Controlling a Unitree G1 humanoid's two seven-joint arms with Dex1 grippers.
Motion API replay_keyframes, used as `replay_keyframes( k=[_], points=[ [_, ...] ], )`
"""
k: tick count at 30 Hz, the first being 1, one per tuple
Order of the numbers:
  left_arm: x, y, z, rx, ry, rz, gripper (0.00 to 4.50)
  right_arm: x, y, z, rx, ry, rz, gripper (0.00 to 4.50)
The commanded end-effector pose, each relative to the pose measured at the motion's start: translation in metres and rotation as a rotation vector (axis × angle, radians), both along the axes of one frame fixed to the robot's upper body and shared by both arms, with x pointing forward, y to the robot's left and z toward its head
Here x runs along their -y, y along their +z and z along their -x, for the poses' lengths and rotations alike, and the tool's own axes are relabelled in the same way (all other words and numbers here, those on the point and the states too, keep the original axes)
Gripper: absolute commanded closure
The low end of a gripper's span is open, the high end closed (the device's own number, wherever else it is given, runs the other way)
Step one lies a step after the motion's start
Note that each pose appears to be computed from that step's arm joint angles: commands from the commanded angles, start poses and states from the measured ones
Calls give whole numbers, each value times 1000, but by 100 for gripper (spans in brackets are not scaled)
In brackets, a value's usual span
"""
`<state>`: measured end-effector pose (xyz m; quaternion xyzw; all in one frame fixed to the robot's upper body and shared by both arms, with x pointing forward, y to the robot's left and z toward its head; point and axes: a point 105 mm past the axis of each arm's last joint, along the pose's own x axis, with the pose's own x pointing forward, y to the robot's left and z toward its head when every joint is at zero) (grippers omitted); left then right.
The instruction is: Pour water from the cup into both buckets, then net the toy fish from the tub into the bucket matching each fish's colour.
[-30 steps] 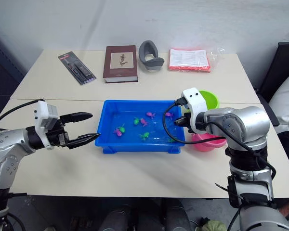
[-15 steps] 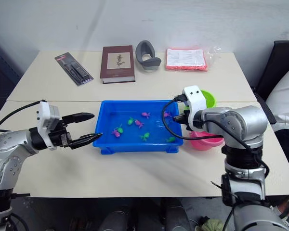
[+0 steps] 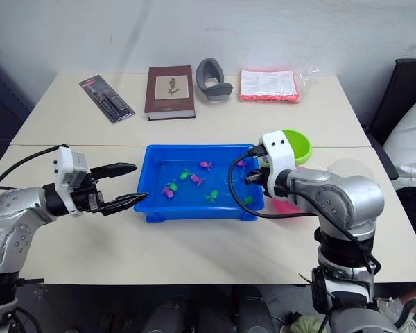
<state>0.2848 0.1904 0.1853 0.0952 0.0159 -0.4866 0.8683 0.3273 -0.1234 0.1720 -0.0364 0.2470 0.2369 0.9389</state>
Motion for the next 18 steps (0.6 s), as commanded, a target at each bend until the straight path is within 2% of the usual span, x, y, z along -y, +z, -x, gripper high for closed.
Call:
replay_keyframes(
  k=[1, 5, 12, 18],
  points=[
    [1, 10, 3, 34, -19, -10, 1, 2, -2, 6, -19, 12, -37, 450],
    [1, 11, 2, 37, -23, -14, 1, 2, -9, 8, -63, 29, -49, 450],
    [2, 12, 1, 41, -28, -15, 1, 16, -8, -5, -57, -130, -62, 450],
    [2, 12, 1, 42, -28, -11, 1, 4, -5, -13, -51, -171, -100, 450]
  ],
)
